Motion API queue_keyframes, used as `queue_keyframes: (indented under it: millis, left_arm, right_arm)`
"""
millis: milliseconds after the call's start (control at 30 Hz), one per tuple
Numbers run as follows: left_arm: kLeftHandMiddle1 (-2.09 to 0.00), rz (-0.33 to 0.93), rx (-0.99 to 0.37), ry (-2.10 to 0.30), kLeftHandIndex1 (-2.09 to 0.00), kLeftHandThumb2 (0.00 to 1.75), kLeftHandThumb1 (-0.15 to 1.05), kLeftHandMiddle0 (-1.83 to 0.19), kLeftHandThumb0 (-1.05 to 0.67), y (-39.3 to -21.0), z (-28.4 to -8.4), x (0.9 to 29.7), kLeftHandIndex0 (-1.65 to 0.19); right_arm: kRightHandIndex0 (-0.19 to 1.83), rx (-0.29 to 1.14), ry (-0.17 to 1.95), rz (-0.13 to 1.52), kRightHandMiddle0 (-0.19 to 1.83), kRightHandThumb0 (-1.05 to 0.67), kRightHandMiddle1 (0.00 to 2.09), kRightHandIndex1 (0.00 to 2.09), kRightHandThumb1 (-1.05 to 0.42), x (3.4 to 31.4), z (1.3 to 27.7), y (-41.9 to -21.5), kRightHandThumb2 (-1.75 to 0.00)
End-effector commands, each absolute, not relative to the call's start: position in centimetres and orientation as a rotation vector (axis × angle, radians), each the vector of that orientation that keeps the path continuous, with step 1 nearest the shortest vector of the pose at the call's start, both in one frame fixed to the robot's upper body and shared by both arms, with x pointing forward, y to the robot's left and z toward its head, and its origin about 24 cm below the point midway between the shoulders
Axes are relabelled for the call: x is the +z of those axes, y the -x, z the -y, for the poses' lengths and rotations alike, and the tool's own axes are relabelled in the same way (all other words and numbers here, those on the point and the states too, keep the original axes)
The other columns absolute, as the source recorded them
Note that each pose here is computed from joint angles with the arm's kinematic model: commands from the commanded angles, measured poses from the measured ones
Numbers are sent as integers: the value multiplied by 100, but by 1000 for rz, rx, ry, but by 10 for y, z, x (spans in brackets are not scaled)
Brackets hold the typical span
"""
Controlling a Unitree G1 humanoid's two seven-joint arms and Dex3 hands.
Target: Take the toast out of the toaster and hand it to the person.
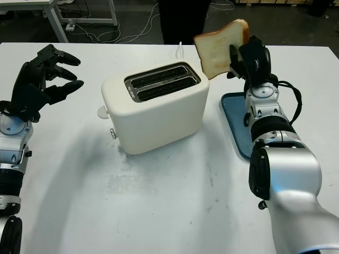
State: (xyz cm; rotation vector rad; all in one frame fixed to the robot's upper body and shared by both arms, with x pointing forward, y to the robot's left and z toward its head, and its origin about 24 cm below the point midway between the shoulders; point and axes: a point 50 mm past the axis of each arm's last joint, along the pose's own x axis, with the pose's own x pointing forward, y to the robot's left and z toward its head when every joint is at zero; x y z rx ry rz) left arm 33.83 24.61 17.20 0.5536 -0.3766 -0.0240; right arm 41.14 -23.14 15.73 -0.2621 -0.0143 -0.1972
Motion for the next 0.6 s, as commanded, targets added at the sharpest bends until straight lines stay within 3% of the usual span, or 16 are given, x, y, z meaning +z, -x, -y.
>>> queue_keyframes:
  millis: [0,167,567]
  left_arm:
    - [-138,373,-19,-539,-125,10,92,-30,-94,-337,-246,169,-25]
    - [-138,371,-18,-543,-125,10,92,-31,-93,-337,-245,169,-25]
    - [-138,365,-11,-512,-124,8,92,-31,-95,-336,-246,167,-26]
  right_arm:
    - [67,-201,284,9,29,-16,175,175,-92,160,231,-412,-53]
    - [71,-214,319,2,39,-16,175,175,-92,160,230,-413,-51]
    - [68,-221,300,-12,39,-16,175,175,-92,157,230,-413,-49]
